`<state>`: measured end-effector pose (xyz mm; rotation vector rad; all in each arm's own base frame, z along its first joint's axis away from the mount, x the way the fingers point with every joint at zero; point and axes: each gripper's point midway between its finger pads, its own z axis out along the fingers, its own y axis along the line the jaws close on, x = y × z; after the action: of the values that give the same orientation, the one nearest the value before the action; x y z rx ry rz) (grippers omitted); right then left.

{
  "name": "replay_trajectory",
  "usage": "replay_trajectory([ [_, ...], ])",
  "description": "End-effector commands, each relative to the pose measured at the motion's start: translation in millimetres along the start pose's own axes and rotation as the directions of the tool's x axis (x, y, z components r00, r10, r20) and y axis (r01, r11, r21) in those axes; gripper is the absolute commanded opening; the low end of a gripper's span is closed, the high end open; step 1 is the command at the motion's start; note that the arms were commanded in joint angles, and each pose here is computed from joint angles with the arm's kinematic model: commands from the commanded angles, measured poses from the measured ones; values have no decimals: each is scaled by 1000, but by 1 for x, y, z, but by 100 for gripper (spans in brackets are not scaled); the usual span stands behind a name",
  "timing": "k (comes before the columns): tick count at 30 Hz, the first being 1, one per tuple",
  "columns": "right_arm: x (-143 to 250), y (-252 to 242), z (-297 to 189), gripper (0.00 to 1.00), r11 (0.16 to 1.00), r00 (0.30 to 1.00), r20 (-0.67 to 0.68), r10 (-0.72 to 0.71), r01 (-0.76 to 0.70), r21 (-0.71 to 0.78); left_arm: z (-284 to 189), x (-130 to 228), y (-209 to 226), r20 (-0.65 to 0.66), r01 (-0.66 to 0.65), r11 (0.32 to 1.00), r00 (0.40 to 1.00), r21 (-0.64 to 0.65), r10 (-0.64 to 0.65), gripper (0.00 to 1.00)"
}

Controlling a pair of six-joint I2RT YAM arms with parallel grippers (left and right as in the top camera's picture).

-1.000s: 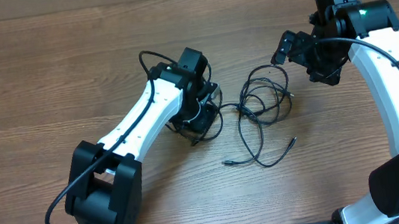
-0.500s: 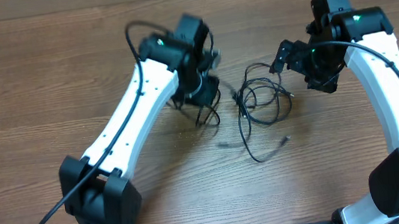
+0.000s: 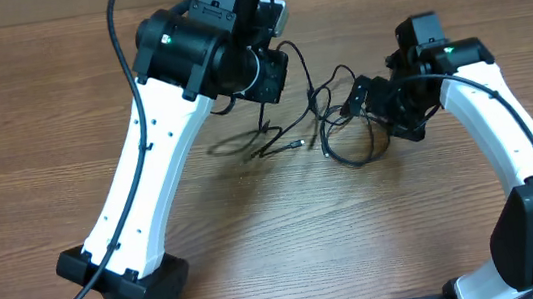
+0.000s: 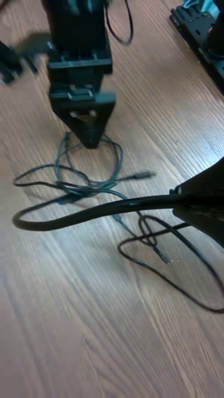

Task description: Untangle cables

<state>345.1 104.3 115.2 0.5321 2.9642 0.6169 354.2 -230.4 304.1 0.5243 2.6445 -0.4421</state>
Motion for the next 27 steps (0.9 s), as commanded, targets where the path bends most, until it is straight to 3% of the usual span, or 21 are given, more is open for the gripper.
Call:
replay_trajectory([
  [1,7,0,9,100,1000,1000,-20,-9,9,-11,-34,-15,-3,110,5,1000,994,-17,-3,4],
  [10,17,-13,27,100,1000,999,-43,0,0,1,-106,-28,9,324,103,990,944,-100,-66,4],
  [15,18,-12,27,100,1000,999,-47,-2,2,-1,-127,-21,25,373,149,972,925,-182,-73,4],
  [19,19,-10,27,100,1000,999,-53,-3,2,-11,-157,-16,56,497,380,887,841,-263,-213,4],
  [22,20,-8,27,100,1000,998,-58,-3,2,-21,-175,-13,68,566,464,840,787,-282,-245,4],
  [25,21,-5,28,100,1000,998,-62,-8,6,-31,-174,-12,63,550,432,860,803,-272,-229,4],
  [27,21,-3,28,100,999,998,-62,-13,11,-37,-163,-13,46,485,312,920,858,-238,-166,4],
])
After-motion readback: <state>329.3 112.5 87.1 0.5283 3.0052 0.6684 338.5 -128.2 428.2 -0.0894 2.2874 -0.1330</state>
